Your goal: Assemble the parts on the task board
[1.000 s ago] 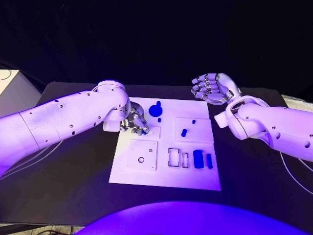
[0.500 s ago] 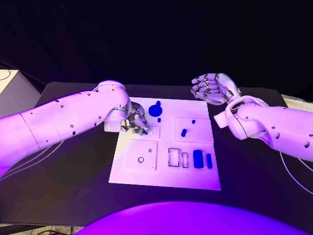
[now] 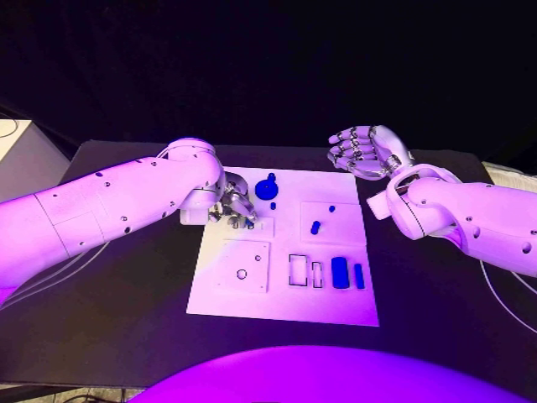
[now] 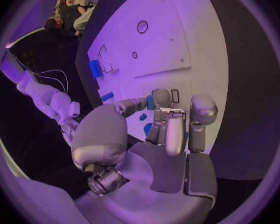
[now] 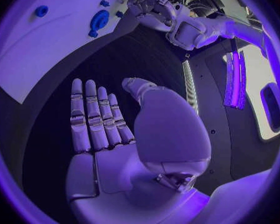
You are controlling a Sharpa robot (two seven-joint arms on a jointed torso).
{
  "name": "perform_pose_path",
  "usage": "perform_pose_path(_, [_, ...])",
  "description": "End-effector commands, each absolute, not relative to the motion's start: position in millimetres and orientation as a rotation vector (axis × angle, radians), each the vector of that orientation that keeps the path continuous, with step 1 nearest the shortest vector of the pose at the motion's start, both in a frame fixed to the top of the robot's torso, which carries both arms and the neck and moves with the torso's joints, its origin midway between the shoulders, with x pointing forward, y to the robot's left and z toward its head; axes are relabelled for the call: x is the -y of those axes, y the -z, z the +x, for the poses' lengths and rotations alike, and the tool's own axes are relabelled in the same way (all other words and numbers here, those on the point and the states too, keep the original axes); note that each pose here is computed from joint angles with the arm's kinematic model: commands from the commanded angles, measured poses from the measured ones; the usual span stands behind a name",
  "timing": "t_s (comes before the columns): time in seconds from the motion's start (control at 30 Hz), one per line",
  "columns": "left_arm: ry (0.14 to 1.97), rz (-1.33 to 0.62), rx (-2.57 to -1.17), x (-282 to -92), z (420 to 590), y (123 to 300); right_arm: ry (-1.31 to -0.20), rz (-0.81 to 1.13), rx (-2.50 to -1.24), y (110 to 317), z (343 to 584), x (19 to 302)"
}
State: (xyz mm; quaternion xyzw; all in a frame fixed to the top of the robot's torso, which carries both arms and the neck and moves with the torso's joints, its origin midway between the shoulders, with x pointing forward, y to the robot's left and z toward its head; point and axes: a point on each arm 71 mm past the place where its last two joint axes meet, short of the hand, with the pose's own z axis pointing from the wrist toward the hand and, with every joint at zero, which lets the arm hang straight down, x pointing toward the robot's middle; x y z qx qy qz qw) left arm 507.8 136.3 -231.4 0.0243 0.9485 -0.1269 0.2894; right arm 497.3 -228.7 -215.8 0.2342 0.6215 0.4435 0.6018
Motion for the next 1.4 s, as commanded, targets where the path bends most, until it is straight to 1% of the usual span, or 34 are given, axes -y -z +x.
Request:
perform_pose_path(0.03, [0.346, 0.078, -2.523, -135.0, 507.9, 230.8, -1.046, 0.528, -1.442, 215.5, 496.7, 226.7])
perform_pose_path(1.4, [0.355, 0.087, -2.567, -135.5, 505.0, 232.4, -1.048, 0.529, -1.444, 215.6, 496.8, 226.6])
